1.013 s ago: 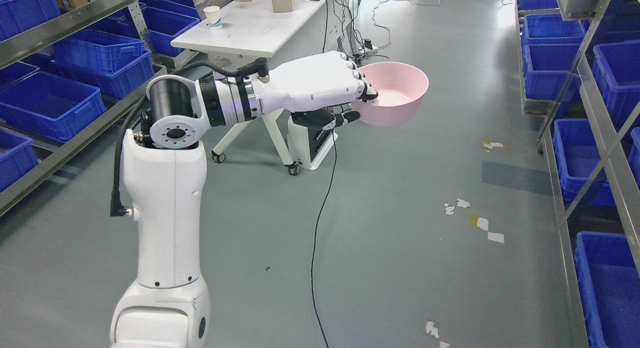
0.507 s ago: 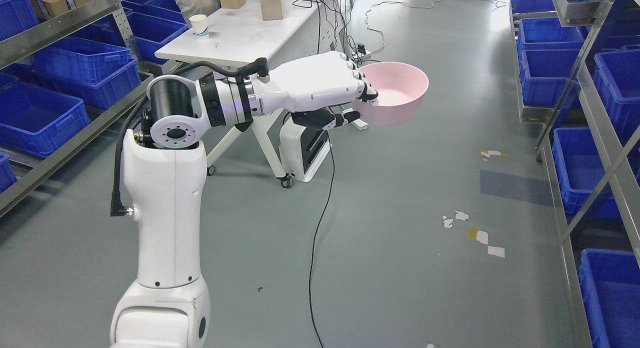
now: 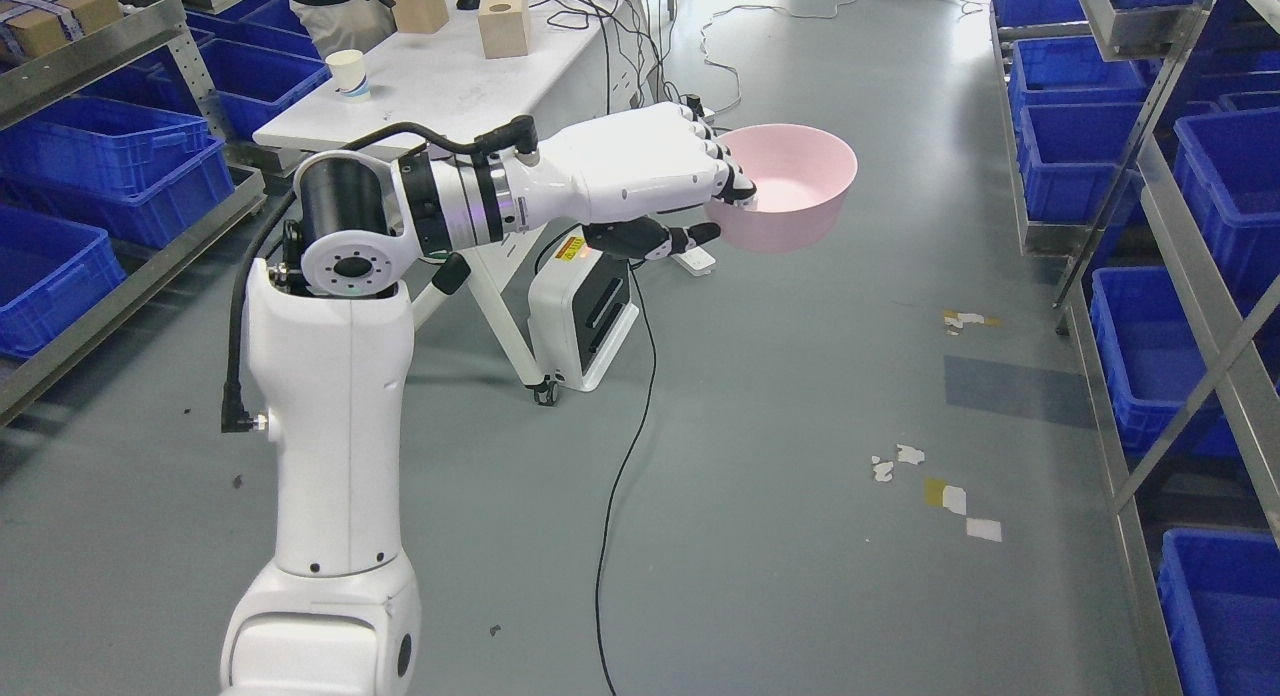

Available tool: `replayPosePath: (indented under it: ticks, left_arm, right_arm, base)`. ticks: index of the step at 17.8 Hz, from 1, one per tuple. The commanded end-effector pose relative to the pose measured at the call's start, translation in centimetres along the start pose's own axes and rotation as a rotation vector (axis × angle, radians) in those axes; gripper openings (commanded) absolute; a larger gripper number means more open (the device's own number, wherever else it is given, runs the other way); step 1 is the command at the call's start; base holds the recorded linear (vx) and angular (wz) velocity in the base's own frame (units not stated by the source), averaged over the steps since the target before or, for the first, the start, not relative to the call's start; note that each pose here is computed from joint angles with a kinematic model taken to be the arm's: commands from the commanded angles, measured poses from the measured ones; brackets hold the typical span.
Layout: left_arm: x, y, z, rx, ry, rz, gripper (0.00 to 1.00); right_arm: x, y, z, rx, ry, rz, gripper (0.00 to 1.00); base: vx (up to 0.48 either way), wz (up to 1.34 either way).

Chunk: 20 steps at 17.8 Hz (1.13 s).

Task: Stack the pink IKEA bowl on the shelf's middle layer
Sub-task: 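Hold the pink bowl in the left hand while the robot drives to the shelf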

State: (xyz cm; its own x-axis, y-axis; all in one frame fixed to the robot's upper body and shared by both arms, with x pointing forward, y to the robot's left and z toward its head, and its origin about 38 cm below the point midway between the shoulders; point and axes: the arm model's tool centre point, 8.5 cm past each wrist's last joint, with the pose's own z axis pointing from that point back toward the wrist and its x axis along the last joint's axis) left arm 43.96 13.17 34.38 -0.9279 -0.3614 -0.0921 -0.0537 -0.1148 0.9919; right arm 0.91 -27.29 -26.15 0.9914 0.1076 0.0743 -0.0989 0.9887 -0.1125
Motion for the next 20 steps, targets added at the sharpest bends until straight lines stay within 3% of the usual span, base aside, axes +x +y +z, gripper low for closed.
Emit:
replayPosePath:
  ticks: [1,20]
  left_arm:
    - [-0.70,-0.14,1.13,-0.012,0.028,-0.003,0.01]
    - [-0.68,-0.13,1.09,-0.011,0.027,-0.002,0.01]
  right_arm:
    - [-0.89,-1.02,0.03,-0.016,0.006,0.002,1.00]
    - [-0.89,-1.02,0.03,-0.016,0.006,0.002,1.00]
  base:
    - [0.192,-0.11]
    - [0.202,-0.02]
